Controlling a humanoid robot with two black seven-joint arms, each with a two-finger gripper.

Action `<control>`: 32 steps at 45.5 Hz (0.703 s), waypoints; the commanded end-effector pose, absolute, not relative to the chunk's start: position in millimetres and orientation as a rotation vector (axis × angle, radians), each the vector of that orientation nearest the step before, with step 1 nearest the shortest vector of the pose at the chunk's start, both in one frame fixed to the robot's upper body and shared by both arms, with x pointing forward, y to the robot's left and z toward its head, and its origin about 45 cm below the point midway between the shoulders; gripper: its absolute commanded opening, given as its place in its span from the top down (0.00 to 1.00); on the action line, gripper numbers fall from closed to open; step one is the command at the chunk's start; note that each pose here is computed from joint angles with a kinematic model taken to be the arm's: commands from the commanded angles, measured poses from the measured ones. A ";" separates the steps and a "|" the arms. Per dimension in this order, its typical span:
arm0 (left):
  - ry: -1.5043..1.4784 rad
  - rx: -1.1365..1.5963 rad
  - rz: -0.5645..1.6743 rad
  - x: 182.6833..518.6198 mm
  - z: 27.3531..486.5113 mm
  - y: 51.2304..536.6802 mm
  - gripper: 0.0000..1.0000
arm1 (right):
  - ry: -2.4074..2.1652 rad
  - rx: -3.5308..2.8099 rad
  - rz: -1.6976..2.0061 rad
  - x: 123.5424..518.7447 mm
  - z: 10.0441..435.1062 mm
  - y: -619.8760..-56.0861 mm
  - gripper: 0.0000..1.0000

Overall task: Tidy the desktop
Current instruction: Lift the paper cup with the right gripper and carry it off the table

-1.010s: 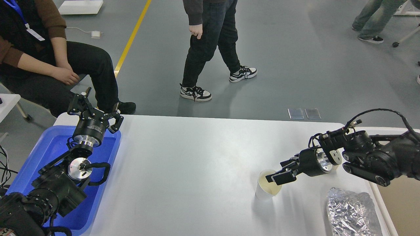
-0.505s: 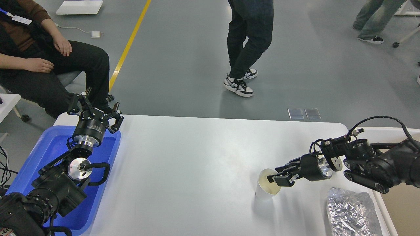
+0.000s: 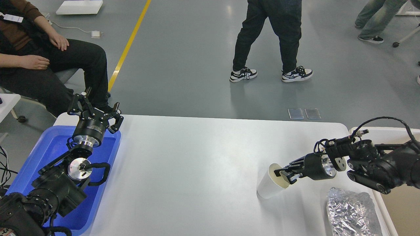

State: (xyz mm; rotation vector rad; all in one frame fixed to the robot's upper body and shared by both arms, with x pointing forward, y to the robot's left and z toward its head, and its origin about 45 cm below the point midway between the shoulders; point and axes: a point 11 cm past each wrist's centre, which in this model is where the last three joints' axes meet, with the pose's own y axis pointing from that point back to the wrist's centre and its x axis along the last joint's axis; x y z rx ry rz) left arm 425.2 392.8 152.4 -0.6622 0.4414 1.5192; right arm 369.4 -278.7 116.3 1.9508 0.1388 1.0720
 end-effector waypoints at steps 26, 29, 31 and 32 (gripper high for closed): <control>0.441 -0.662 1.519 425.3 152.5 392.7 0.00 | -0.430 2.189 1.145 435.7 239.2 -268.6 1.00; 0.441 -0.662 1.519 425.3 152.5 392.7 0.00 | -0.513 2.196 1.157 444.9 260.0 -273.5 1.00; 0.441 -0.662 1.519 425.3 152.5 392.7 0.00 | -0.565 2.207 1.153 450.9 274.9 -276.7 1.00; 0.441 -0.662 1.519 425.3 152.5 392.7 0.00 | -0.594 2.216 1.149 453.9 282.8 -278.0 1.00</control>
